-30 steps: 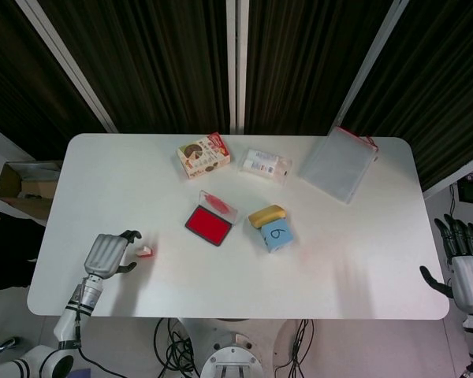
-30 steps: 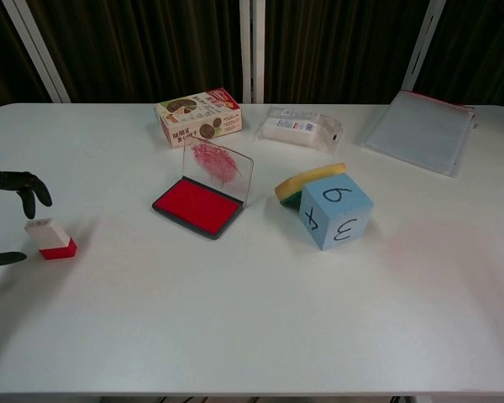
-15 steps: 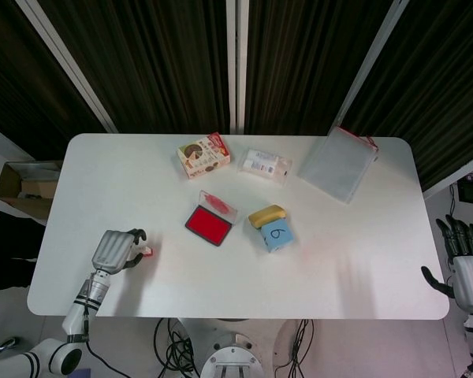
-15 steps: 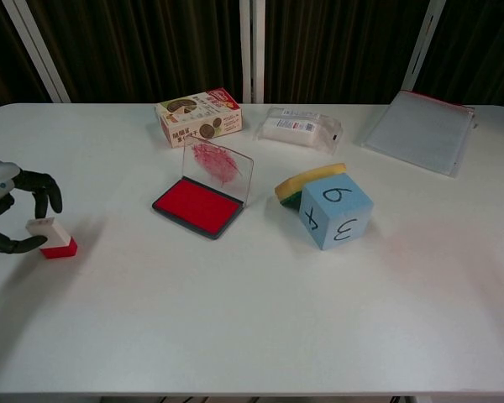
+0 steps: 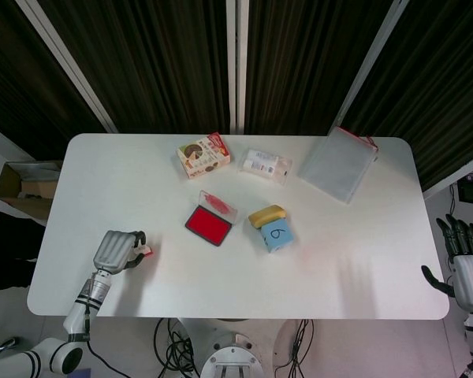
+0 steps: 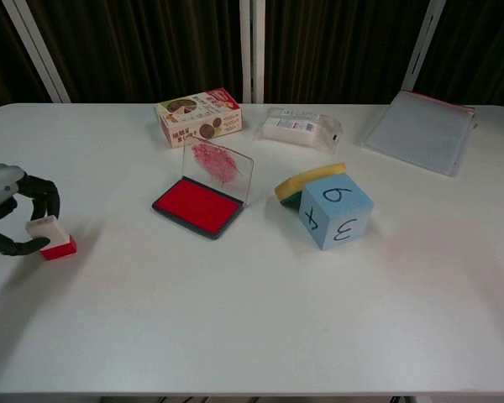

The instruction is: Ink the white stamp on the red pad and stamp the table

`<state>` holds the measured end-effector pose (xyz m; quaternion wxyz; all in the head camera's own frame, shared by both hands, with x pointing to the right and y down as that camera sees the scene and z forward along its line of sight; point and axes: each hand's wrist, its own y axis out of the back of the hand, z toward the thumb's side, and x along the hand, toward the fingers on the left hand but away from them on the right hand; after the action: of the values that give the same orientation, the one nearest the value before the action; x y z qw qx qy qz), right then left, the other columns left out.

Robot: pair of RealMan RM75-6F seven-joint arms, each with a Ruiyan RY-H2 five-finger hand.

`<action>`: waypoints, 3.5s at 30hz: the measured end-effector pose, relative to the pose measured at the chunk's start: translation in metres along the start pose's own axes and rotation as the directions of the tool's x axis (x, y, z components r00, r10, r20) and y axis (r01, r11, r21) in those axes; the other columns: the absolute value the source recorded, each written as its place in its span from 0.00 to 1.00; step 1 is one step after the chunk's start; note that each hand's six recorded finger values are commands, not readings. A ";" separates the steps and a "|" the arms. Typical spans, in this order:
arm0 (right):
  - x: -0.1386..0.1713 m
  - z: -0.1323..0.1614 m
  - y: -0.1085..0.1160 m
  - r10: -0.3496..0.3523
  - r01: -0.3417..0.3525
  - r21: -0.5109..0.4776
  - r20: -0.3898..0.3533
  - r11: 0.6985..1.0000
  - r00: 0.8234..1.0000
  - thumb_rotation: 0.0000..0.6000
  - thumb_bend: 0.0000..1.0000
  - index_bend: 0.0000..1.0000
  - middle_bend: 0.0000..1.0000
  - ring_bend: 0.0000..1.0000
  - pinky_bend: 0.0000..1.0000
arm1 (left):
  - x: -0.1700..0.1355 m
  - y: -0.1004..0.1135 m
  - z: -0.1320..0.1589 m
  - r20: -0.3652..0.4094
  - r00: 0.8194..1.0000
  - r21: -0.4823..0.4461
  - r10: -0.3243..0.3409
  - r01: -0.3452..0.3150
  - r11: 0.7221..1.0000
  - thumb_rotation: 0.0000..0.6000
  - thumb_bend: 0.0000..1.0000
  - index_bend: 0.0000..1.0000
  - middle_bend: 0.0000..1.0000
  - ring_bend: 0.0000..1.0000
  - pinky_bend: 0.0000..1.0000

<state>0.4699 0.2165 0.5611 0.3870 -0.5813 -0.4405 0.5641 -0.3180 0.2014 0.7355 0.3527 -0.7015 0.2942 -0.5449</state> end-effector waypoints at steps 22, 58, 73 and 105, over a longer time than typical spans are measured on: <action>-0.001 0.001 0.000 -0.001 0.001 0.001 -0.003 1.000 1.000 1.00 0.15 0.00 0.00 0.00 0.00 | 0.002 0.015 0.005 0.010 1.000 -0.187 -0.022 0.024 0.982 1.00 0.44 0.61 0.68 0.97 1.00; 0.012 0.003 0.034 -0.082 0.082 0.009 0.025 0.997 0.996 1.00 0.15 0.00 0.00 0.00 0.00 | 0.144 0.050 0.101 0.127 0.961 -0.112 -0.244 0.258 0.960 1.00 0.50 0.65 0.71 0.99 1.00; 0.008 -0.005 0.029 -0.066 0.066 0.001 0.039 0.998 0.997 1.00 0.16 0.00 0.00 0.00 0.00 | 0.149 0.046 0.133 0.182 0.941 -0.163 -0.284 0.313 0.935 1.00 0.50 0.65 0.71 0.99 1.00; 0.008 -0.009 0.022 -0.040 0.041 -0.002 0.041 0.999 0.998 1.00 0.17 0.00 0.00 0.00 0.00 | 0.159 0.040 0.128 0.166 0.937 -0.193 -0.307 0.336 0.922 1.00 0.50 0.66 0.72 0.99 1.00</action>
<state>0.4808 0.2179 0.5386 0.3882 -0.5611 -0.4611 0.5673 -0.1581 0.0733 0.7713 0.1977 -0.8095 0.2089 -0.5119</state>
